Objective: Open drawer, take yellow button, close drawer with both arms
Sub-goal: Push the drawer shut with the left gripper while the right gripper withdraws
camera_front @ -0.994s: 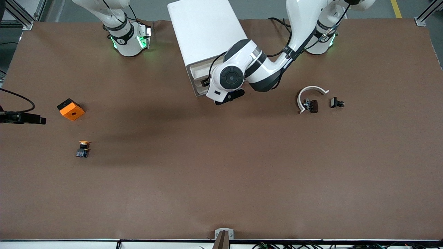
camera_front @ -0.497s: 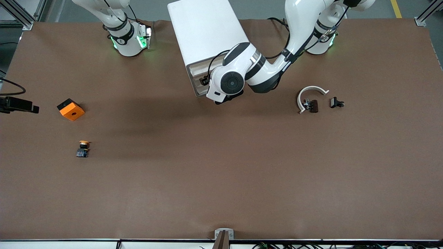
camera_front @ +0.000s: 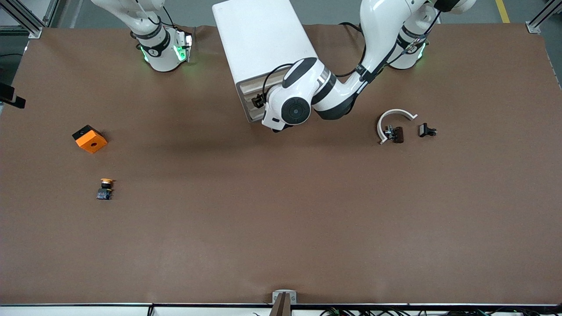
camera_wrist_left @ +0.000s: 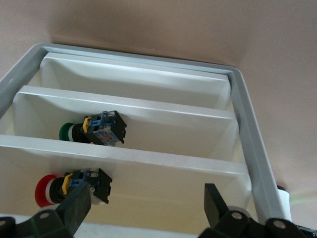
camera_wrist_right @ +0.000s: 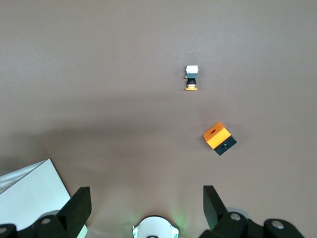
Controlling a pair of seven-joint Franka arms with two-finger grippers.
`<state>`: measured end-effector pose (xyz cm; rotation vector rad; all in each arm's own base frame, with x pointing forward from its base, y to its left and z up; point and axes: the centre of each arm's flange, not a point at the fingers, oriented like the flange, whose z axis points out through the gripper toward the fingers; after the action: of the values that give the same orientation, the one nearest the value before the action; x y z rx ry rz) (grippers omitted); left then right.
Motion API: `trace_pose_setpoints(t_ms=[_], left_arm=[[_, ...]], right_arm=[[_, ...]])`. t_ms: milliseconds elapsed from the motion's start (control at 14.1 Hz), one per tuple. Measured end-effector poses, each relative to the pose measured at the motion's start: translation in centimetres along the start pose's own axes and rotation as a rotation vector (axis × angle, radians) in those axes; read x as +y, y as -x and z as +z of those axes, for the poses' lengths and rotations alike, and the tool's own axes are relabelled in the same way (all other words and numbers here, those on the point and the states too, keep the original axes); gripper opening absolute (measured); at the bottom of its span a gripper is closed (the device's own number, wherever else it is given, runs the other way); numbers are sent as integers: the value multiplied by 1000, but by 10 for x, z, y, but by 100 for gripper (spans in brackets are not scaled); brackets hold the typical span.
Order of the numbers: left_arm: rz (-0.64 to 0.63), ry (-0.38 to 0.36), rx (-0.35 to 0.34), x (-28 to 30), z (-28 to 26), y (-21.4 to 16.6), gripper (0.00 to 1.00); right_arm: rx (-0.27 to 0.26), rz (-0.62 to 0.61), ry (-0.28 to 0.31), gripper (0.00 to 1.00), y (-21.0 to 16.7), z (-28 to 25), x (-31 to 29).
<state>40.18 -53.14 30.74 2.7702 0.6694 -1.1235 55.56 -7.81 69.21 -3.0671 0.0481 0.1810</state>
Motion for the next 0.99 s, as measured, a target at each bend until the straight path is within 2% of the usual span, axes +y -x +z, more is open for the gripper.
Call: trace_pose_setpoints(t_ms=[355,710,994], left_arm=[[5,-9,-7,2,7,4,100],[6,-2,-2,2,3,3,100],[34,-16,126,0,-16,-13,100]], right_arm=[[49,-12,-2,100,17,11,-8],[87,-25,-4,100,54,22,-16],[86,-27,-5,100,59,24,-17]])
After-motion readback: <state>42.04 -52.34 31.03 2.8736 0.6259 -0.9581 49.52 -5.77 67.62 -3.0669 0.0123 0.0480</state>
